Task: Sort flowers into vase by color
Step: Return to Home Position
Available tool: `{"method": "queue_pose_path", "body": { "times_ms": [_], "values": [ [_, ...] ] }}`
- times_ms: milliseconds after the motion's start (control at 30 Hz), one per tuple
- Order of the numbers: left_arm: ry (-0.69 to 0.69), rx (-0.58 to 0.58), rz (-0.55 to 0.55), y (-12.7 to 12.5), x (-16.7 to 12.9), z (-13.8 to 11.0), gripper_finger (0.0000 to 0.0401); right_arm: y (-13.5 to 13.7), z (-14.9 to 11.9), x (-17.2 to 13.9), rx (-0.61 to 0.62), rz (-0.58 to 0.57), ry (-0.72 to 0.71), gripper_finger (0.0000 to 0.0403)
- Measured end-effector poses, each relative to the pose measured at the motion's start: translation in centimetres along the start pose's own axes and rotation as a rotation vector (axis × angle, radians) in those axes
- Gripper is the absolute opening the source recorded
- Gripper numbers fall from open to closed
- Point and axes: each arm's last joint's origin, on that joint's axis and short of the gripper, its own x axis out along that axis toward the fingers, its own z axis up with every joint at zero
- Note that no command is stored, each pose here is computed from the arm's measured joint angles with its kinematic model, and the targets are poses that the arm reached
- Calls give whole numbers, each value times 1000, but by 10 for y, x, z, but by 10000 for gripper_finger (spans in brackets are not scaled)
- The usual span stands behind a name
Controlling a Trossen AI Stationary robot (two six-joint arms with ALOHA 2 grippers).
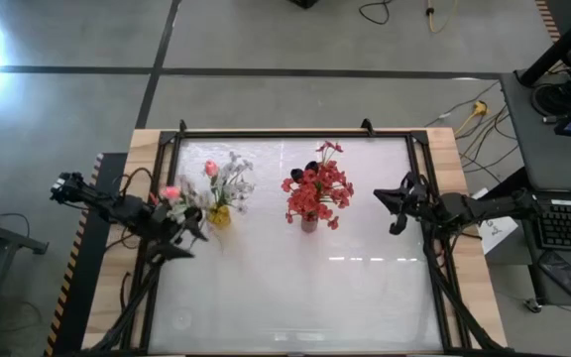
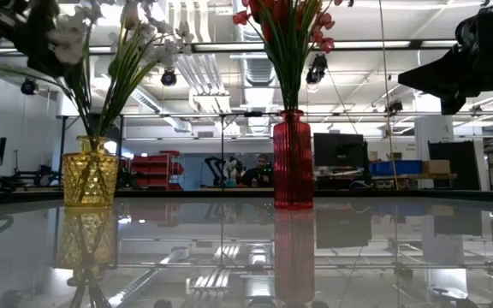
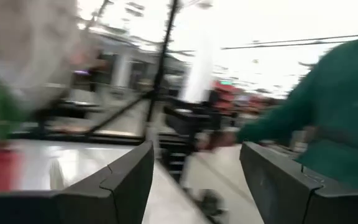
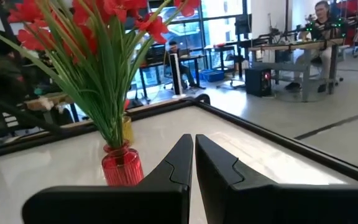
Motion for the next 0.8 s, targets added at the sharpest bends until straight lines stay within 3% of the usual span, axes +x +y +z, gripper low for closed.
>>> {"method": "queue_pose_path", "body": {
  "times_ms": [67, 200, 367, 500, 633, 800],
  "values": [
    [7, 26, 68, 3, 1, -2, 228, 0, 0, 0, -10, 0, 0, 13],
    [81, 46, 92, 6, 1, -12, 228, 0, 0, 0, -21, 0, 1, 13],
    [171, 42, 31, 5, 1, -20, 228, 0, 0, 0, -38, -3, 2, 13],
    [229, 40, -43, 4, 0, -24, 228, -3, 0, 0, -92, -108, -5, 13],
    [209, 73, -15, 5, 1, -23, 228, -6, 0, -1, -100, -213, -10, 13],
    [210, 96, 52, 7, 0, -24, 228, -3, 0, 0, -80, -110, -4, 13]
  ]
}}
